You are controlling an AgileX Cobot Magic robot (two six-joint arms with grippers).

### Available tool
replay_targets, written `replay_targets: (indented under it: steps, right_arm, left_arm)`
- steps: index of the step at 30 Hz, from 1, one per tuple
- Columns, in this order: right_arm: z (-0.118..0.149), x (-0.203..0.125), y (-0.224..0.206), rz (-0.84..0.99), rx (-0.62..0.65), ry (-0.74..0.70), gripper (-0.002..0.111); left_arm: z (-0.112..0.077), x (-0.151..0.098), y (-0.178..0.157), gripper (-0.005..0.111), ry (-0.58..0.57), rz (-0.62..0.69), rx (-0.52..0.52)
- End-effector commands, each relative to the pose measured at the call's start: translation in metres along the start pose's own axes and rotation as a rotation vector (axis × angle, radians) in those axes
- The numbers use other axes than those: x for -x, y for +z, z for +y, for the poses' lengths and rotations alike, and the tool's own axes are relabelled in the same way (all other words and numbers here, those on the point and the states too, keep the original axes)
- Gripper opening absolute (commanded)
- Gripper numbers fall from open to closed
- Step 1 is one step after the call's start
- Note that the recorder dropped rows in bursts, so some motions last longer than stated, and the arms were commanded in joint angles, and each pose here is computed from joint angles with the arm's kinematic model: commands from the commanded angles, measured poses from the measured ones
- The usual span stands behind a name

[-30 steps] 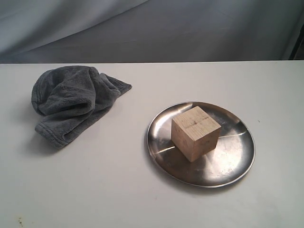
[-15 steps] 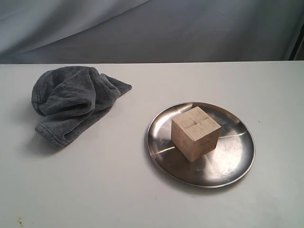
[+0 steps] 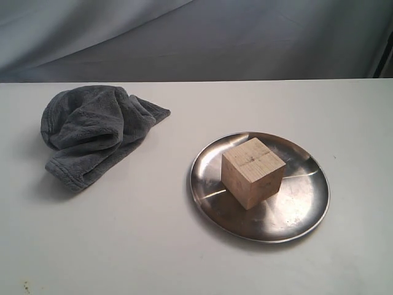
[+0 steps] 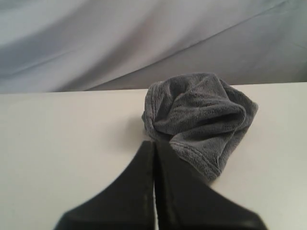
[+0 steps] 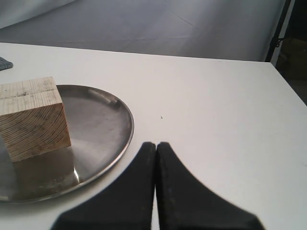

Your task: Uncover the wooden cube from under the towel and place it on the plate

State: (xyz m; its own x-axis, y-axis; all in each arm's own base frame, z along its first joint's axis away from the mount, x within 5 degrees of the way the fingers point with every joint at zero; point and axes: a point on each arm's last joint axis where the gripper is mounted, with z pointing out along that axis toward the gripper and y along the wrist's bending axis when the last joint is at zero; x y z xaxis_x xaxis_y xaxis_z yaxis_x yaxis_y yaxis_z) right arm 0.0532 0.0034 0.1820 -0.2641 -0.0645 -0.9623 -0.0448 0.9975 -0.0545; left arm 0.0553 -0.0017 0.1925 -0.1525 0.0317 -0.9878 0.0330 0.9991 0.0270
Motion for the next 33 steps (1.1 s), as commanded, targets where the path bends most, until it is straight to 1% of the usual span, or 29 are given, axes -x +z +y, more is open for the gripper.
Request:
replay_targets:
  steps: [1, 3, 8, 11, 13, 33]
  right_arm:
    - [0.0000, 0.0000, 0.0002, -0.010, 0.000, -0.003, 0.000]
    - [0.0000, 0.0000, 0.0002, -0.010, 0.000, -0.003, 0.000]
    - [0.0000, 0.0000, 0.0002, -0.010, 0.000, -0.003, 0.000]
    - [0.0000, 0.0000, 0.0002, -0.010, 0.000, -0.003, 0.000]
    - [0.0000, 0.0000, 0.0002, -0.010, 0.000, -0.003, 0.000]
    - [0.0000, 0.0000, 0.0002, -0.010, 0.000, -0.003, 0.000]
  left_arm:
    - [-0.0004, -0.0062, 0.0001, 0.001, -0.001, 0.056, -0.003]
    - [-0.0004, -0.0062, 0.0001, 0.001, -0.007, 0.056, -0.003]
    - [-0.0009, -0.0062, 0.0001, 0.001, -0.067, 0.055, -0.006]
    - [-0.0009, -0.0064, 0.0001, 0.001, -0.073, 0.058, -0.006]
    - [-0.0010, -0.0083, -0.0001, 0.001, -0.046, 0.079, -0.008]
    - [-0.0010, -0.0082, -0.0001, 0.001, -0.040, 0.078, -0.008]
